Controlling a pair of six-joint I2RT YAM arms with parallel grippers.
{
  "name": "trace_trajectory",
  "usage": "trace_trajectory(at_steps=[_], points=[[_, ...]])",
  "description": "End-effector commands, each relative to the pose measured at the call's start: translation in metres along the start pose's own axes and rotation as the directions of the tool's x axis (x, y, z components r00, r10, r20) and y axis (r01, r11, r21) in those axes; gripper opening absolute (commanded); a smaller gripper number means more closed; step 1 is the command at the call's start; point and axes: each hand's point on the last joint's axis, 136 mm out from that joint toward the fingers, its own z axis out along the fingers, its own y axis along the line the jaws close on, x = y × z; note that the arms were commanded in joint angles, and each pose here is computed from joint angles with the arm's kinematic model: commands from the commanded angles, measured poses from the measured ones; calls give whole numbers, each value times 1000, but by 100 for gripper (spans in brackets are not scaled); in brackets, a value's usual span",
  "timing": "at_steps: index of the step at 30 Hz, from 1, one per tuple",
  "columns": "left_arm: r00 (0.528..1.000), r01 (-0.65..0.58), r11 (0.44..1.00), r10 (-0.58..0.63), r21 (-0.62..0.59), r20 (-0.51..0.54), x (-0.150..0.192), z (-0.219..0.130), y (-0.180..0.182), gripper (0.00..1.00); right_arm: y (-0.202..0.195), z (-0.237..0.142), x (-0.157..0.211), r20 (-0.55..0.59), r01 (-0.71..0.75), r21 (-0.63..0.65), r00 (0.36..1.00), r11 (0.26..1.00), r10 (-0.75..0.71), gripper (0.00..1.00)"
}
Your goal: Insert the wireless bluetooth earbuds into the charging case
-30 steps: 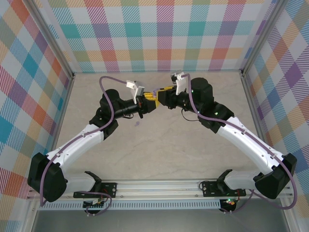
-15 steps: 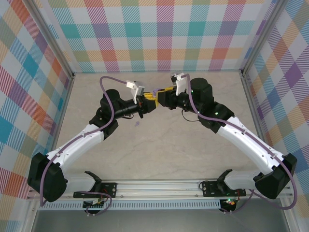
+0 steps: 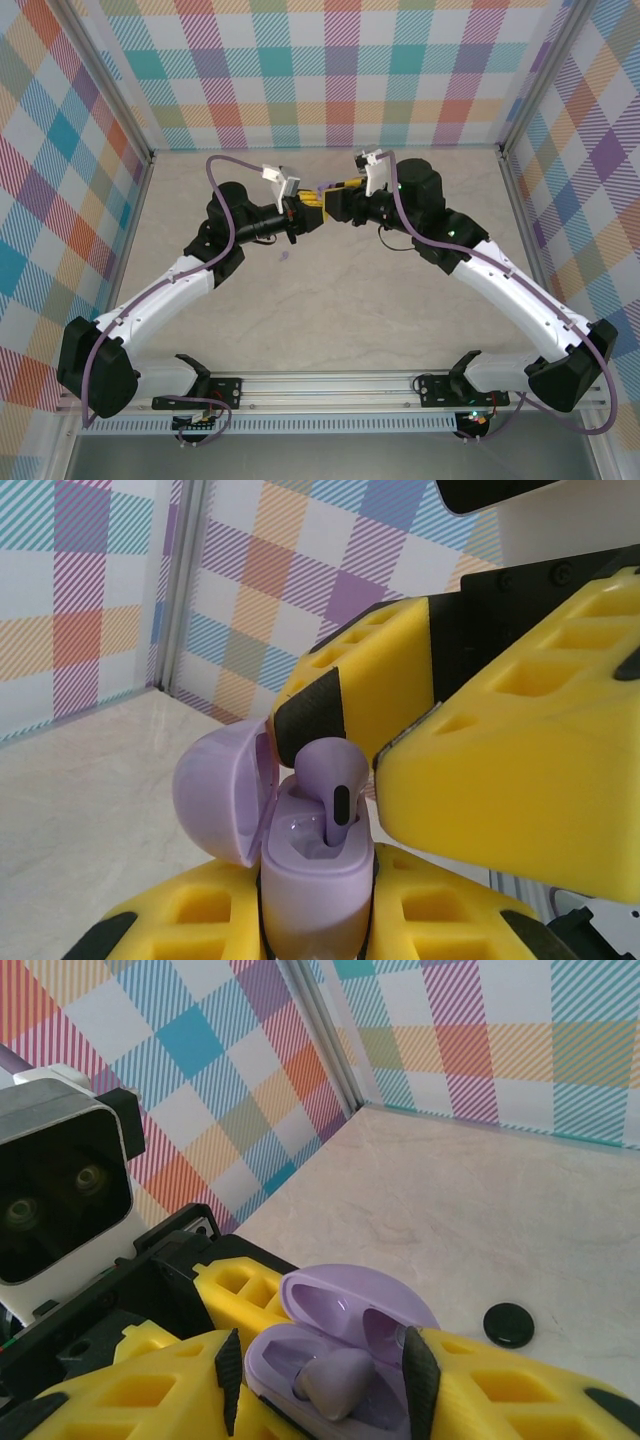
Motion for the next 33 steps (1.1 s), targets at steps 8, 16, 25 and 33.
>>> trace_trajectory(at_steps=[8,16,25,33], points=[[999,-32,999,33,44,-22,-7,4,-11,9,-1,-46,-26,-2,68,85,998,994,-68,49],[998,-46,997,48,67,-31,-9,3,-16,9,-18,-49,-5,-131,47,116,991,992,-32,42],[997,-52,994,56,101,-45,-7,3,-23,9,0,-40,4,-189,16,-10,982,1000,-18,35],[997,-53,992,59,113,-55,-6,3,-25,9,4,-34,6,-202,-7,-45,979,999,-2,34]])
